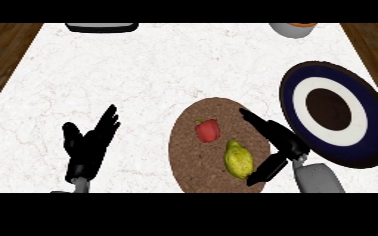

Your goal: Pick the pear from the placemat and place it in the plate

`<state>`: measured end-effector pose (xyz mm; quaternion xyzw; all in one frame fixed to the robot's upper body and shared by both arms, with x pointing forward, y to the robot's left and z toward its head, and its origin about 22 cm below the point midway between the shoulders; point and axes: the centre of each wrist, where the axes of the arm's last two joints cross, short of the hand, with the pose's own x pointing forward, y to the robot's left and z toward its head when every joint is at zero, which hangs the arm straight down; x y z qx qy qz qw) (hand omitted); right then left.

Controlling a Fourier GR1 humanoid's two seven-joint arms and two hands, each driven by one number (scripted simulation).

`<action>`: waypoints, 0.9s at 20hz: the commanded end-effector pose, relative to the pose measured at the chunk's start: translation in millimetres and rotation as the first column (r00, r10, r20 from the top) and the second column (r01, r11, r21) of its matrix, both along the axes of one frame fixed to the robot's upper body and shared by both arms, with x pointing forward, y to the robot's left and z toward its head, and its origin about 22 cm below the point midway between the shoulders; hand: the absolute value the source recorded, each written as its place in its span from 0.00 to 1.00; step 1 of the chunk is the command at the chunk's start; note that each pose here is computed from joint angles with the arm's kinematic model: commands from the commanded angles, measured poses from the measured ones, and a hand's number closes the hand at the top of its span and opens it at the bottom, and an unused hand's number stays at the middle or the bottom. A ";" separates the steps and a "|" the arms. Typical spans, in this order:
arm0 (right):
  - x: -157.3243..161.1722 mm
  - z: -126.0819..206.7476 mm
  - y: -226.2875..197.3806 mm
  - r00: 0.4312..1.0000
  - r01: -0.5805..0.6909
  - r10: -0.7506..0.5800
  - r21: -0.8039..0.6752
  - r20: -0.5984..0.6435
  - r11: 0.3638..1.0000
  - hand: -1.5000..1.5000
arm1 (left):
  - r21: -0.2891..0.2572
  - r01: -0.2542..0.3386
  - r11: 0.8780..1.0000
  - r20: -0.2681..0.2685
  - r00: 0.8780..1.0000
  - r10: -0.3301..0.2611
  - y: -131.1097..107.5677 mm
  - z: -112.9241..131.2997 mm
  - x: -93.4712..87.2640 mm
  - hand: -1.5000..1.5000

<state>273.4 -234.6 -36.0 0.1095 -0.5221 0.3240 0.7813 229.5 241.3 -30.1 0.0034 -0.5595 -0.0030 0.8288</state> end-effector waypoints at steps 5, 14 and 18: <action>8.0 -5.1 34.4 0.990 -0.141 0.142 -0.057 0.011 0.988 1.00 | 0.003 -0.005 1.000 0.002 1.000 0.005 -9.0 10.7 17.7 0.50; -3.4 -20.1 13.8 0.989 -0.093 0.101 -0.075 0.109 0.993 1.00 | 0.006 0.010 1.000 0.006 1.000 -0.010 15.1 1.4 1.8 0.50; -35.6 -2.2 49.5 0.945 0.032 0.049 -0.242 0.324 0.970 1.00 | 0.010 -0.008 1.000 -0.024 1.000 0.009 5.2 -9.0 2.7 0.50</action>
